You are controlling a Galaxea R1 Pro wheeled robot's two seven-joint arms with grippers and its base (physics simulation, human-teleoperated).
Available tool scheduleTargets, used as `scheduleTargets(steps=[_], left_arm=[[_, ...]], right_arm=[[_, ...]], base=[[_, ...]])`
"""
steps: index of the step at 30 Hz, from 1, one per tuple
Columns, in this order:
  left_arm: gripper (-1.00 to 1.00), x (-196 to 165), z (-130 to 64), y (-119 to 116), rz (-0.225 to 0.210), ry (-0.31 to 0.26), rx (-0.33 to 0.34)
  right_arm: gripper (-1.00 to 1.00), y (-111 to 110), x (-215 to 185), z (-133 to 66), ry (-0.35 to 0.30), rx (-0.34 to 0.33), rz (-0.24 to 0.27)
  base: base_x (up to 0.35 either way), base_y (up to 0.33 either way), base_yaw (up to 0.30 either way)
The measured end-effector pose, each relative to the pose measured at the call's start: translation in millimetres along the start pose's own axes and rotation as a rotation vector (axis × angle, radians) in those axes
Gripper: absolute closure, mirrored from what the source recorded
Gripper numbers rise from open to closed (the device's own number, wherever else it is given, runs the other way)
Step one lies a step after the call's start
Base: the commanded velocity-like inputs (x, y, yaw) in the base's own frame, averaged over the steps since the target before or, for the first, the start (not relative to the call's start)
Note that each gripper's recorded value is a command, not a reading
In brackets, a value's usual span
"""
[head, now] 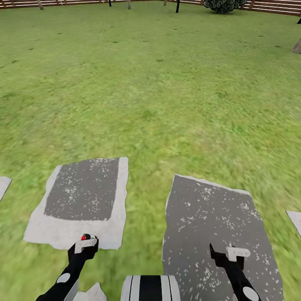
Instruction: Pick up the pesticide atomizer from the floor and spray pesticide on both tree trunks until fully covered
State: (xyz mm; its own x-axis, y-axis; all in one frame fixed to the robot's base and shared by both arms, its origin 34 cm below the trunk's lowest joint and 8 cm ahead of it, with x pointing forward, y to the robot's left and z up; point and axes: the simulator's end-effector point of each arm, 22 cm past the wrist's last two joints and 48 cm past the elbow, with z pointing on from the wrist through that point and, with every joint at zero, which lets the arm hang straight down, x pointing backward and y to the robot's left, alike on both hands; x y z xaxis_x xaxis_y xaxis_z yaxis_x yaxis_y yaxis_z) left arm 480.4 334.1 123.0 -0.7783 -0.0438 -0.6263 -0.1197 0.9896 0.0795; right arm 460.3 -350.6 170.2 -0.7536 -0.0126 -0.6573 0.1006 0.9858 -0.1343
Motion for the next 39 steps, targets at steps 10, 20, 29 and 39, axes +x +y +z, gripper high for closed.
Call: scheduleTargets(steps=[10, 20, 29, 39], left_arm=[[-1.00, -0.1, 0.0, 0.0, -0.001, -0.001, 0.000], [-1.00, -0.2, 0.0, 0.1, -0.001, -0.001, -0.002], [1.00, -0.6, 0.5, -1.3, 0.000, 0.001, -0.001], [1.00, -1.7, 0.4, 0.7, -0.006, -0.004, -0.007]], right_arm=[[-1.00, 0.0, 0.0, 0.0, 0.000, 0.000, 0.000], [-1.00, 0.1, 0.0, 0.0, 0.000, 0.000, 0.000], [-1.00, 0.0, 0.6, -0.1, 0.001, 0.000, 0.000], [-1.00, 0.0, 0.7, -0.1, 0.002, 0.000, 0.000]], base=[[0.031, 0.058, 0.000], [0.000, 0.000, 0.000], [0.000, 0.000, 0.000], [0.000, 0.000, 0.000]])
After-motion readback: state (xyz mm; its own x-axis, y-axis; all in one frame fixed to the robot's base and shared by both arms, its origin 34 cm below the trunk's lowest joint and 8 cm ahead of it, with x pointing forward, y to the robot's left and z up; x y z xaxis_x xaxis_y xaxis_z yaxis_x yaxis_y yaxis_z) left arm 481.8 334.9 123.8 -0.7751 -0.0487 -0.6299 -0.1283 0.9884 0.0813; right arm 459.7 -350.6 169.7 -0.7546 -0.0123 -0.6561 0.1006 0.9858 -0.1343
